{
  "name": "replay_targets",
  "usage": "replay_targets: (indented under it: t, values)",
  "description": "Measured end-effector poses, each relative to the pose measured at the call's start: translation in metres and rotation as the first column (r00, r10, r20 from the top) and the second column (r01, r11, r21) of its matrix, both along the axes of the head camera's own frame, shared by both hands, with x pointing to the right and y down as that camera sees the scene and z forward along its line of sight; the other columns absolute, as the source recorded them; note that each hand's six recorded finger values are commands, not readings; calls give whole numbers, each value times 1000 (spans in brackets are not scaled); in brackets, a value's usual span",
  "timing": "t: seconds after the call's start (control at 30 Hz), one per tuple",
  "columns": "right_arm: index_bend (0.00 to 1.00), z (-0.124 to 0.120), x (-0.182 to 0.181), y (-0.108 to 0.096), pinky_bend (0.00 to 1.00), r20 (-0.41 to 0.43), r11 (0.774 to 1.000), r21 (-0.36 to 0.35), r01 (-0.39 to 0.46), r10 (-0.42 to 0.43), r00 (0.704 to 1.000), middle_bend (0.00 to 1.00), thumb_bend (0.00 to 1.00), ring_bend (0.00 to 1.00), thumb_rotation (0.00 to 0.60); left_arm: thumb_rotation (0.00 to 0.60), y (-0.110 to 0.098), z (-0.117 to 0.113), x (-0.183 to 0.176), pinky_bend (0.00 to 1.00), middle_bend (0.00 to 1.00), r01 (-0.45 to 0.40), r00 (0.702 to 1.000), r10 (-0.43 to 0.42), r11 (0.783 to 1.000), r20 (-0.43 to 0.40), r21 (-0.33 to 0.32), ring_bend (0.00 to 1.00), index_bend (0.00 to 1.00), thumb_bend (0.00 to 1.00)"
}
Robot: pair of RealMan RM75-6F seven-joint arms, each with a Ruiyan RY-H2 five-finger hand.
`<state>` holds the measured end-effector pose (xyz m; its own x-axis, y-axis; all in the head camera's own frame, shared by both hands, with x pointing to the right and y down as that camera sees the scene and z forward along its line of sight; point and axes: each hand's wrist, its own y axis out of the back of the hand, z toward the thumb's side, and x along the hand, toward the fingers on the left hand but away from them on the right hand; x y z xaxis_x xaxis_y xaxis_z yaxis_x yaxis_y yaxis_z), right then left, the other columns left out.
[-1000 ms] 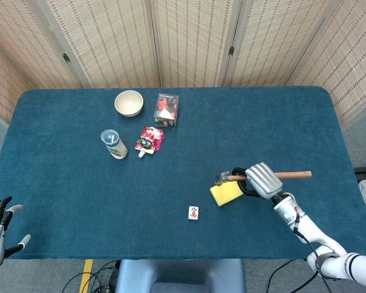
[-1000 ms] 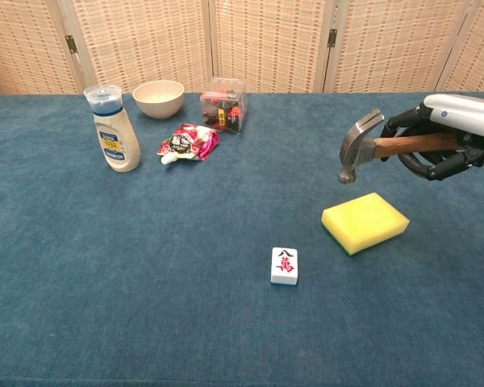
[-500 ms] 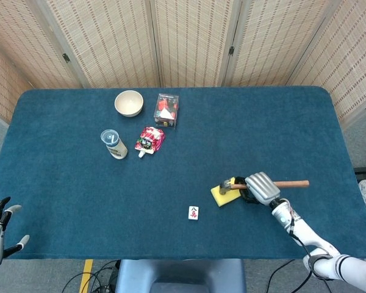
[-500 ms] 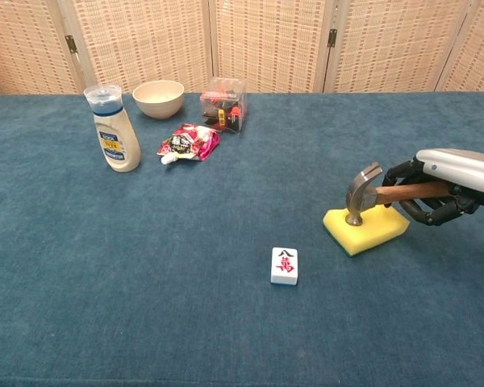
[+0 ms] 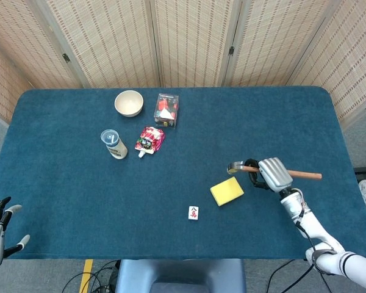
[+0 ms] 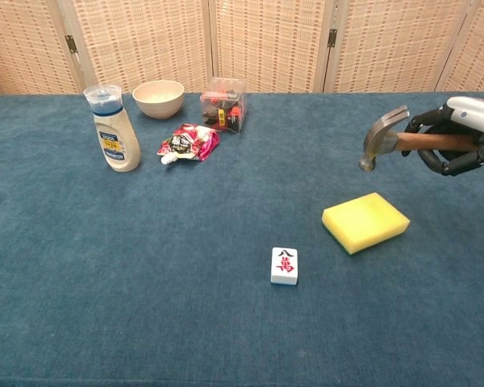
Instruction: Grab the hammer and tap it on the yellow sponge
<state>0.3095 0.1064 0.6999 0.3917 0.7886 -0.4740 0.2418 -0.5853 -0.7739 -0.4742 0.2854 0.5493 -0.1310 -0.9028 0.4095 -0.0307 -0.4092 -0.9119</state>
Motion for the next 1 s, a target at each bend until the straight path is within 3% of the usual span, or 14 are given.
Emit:
replay_targets:
  t: [0.13, 0.3, 0.57, 0.63, 0.77, 1.0]
  values:
    - [866, 8, 3, -9, 827, -7, 999, 9, -40, 40, 999, 831, 710, 735, 600, 600, -1, 1, 3, 214, 134, -5, 1000, 5, 1000, -3, 0, 116, 276, 201]
    - [806, 31, 3, -18, 752, -33, 996, -20, -87, 87, 996, 701, 606, 629, 600, 600, -2, -1, 2, 214, 134, -5, 1000, 5, 1000, 3, 1, 116, 276, 201]
    - [110, 58, -3, -28, 341, -5, 982, -104, -161, 161, 987, 245, 347, 220, 600, 600, -2, -2, 3, 214, 134, -3, 1000, 3, 1000, 8, -1, 116, 276, 201]
    - [27, 60, -2, -32, 296, 0, 980, -101, -170, 171, 985, 175, 323, 168, 600, 600, -2, -1, 3, 214, 134, -3, 1000, 3, 1000, 10, -3, 116, 276, 200]
    - [0, 57, 5, -36, 274, 18, 975, -101, -197, 200, 980, 95, 316, 118, 600, 600, -3, -1, 3, 214, 134, -2, 1000, 2, 1000, 7, -5, 116, 276, 201]
    - [0, 31, 40, -40, 260, 20, 974, -46, -220, 221, 975, 86, 319, 106, 600, 600, -5, 2, 7, 214, 134, -13, 1000, 13, 1000, -6, -3, 116, 276, 201]
